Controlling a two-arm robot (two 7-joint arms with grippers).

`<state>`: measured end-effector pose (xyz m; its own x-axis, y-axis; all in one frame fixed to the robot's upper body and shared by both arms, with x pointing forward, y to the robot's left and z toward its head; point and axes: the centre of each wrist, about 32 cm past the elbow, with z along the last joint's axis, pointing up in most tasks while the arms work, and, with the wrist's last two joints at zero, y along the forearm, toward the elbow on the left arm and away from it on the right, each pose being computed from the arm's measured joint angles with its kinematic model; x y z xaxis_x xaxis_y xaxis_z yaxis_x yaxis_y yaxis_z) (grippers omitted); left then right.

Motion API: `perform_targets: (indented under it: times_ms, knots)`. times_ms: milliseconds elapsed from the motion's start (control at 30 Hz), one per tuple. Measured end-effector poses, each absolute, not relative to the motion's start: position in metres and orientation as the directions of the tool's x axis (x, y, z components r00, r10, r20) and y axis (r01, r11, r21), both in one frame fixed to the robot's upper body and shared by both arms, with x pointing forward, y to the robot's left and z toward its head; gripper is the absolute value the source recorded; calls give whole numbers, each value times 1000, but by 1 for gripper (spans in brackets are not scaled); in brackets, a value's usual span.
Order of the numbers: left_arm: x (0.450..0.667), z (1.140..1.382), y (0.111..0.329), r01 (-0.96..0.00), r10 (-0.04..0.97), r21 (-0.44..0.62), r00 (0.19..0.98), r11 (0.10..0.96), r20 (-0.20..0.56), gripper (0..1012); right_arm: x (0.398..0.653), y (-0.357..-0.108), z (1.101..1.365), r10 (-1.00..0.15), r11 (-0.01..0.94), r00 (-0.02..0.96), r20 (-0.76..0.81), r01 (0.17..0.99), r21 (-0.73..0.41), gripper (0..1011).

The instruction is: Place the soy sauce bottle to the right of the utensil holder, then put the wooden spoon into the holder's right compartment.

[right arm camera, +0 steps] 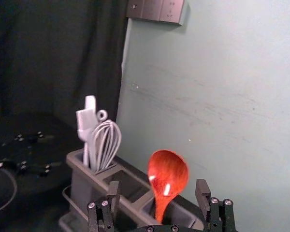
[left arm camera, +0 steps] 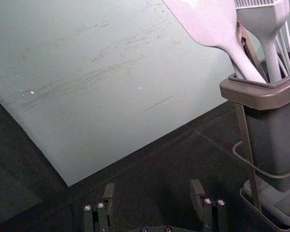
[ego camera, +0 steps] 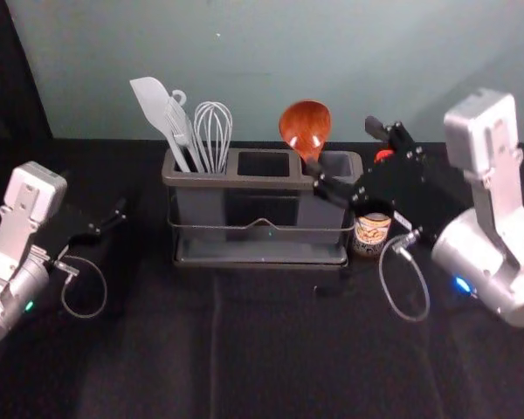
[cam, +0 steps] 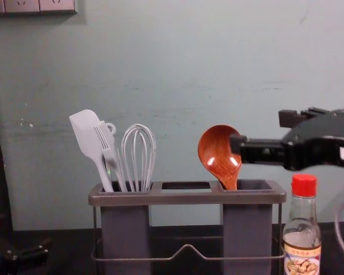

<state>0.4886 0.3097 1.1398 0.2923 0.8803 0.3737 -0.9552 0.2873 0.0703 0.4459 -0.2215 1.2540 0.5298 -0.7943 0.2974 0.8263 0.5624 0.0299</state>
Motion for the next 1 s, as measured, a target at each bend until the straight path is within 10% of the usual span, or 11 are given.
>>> perform_targets:
  times_ms: [1000]
  knots:
    - [489,1140,310,-955,880,70,292,287,374,1000,380,-231,1172,-795,565,567,216,821,-78,1002]
